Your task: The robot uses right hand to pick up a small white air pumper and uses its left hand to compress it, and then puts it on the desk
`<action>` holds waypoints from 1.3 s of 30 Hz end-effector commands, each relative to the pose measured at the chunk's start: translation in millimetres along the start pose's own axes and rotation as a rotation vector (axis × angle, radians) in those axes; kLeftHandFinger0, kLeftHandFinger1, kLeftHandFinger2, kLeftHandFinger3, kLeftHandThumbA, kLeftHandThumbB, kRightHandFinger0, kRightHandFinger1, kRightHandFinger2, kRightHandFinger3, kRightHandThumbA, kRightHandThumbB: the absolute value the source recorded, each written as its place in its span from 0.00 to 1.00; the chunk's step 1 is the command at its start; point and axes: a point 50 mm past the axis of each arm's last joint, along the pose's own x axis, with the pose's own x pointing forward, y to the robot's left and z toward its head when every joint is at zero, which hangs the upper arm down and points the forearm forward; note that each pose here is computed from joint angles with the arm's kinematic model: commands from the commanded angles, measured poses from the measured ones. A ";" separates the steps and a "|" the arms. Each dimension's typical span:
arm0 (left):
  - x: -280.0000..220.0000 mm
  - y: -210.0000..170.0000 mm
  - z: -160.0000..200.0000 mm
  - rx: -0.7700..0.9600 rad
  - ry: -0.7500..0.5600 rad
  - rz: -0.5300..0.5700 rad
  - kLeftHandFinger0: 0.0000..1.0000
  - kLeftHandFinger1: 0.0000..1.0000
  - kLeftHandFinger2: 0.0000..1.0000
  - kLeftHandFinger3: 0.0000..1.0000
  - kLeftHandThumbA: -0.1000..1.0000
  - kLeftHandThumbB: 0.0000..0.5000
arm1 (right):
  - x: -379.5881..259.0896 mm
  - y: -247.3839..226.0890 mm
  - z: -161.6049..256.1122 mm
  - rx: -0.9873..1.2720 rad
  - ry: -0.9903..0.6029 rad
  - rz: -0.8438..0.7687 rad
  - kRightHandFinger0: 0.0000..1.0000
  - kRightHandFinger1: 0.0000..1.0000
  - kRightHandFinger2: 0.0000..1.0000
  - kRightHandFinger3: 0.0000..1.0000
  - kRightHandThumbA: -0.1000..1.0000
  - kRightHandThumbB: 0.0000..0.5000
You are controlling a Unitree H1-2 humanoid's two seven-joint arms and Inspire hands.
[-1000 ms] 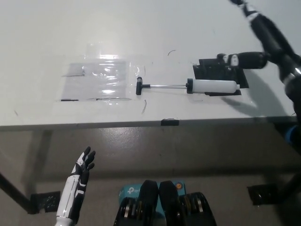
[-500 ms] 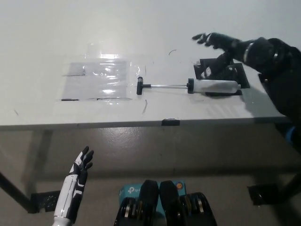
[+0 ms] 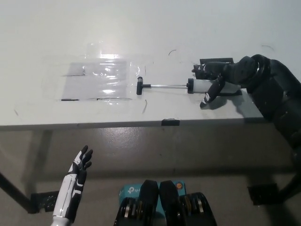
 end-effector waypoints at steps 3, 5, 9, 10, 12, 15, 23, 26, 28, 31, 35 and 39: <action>2.5 5.7 10.6 0.024 -0.066 0.010 1.00 1.00 1.00 1.00 1.00 0.24 | -7.7 -25.2 15.1 -0.080 -0.018 -0.044 1.00 1.00 1.00 1.00 0.94 0.65; -0.2 5.9 10.1 0.021 -0.061 0.014 1.00 1.00 1.00 1.00 1.00 0.22 | -8.1 -25.5 10.1 -0.059 -0.009 -0.047 1.00 1.00 1.00 1.00 0.91 0.65; -0.3 5.3 9.9 0.021 -0.064 0.016 1.00 1.00 1.00 1.00 1.00 0.21 | -10.1 -28.9 2.8 -0.066 0.018 -0.053 1.00 1.00 1.00 1.00 0.92 0.66; -0.3 5.1 10.1 0.018 -0.066 0.017 1.00 1.00 1.00 1.00 1.00 0.22 | -10.0 -29.2 1.3 -0.094 0.026 -0.058 1.00 1.00 1.00 1.00 0.94 0.68; 2.3 5.8 10.9 0.019 -0.070 0.023 1.00 1.00 1.00 1.00 1.00 0.22 | -9.7 -30.2 2.6 -0.116 0.024 -0.062 1.00 1.00 1.00 1.00 0.95 0.67; 2.0 6.6 10.8 0.023 -0.068 0.027 1.00 1.00 1.00 1.00 1.00 0.23 | -7.2 -25.7 2.2 -0.095 0.036 -0.049 1.00 1.00 1.00 1.00 0.91 0.69; -3.0 5.4 9.7 0.019 -0.070 0.032 1.00 1.00 1.00 1.00 1.00 0.17 | -1.7 -12.2 -9.8 -0.126 0.089 -0.038 1.00 1.00 1.00 1.00 0.86 0.68; -4.1 5.9 9.7 0.017 -0.068 0.034 1.00 1.00 1.00 1.00 1.00 0.17 | 1.2 -7.3 -15.5 -0.157 0.117 -0.101 1.00 1.00 1.00 1.00 0.63 0.62; -5.2 7.1 9.3 0.015 -0.067 0.037 1.00 1.00 1.00 1.00 1.00 0.18 | 4.0 -1.9 -21.5 -0.207 0.130 -0.183 0.88 0.95 0.93 0.82 0.10 0.46; -0.8 9.0 10.0 0.011 -0.078 0.048 1.00 1.00 1.00 1.00 1.00 0.19 | 1.9 -7.2 -26.2 -0.242 0.134 -0.271 0.01 0.30 0.63 0.70 0.00 0.31; -9.0 11.0 9.1 0.004 -0.074 0.060 1.00 1.00 1.00 1.00 1.00 0.14 | 1.9 -3.4 -38.8 -0.270 0.136 -0.319 0.26 0.75 1.00 1.00 0.00 0.33; -7.0 13.1 9.8 -0.003 -0.087 0.069 1.00 1.00 1.00 1.00 1.00 0.12 | 0.5 -3.9 -45.8 -0.231 0.117 -0.353 0.28 0.75 1.00 1.00 0.00 0.38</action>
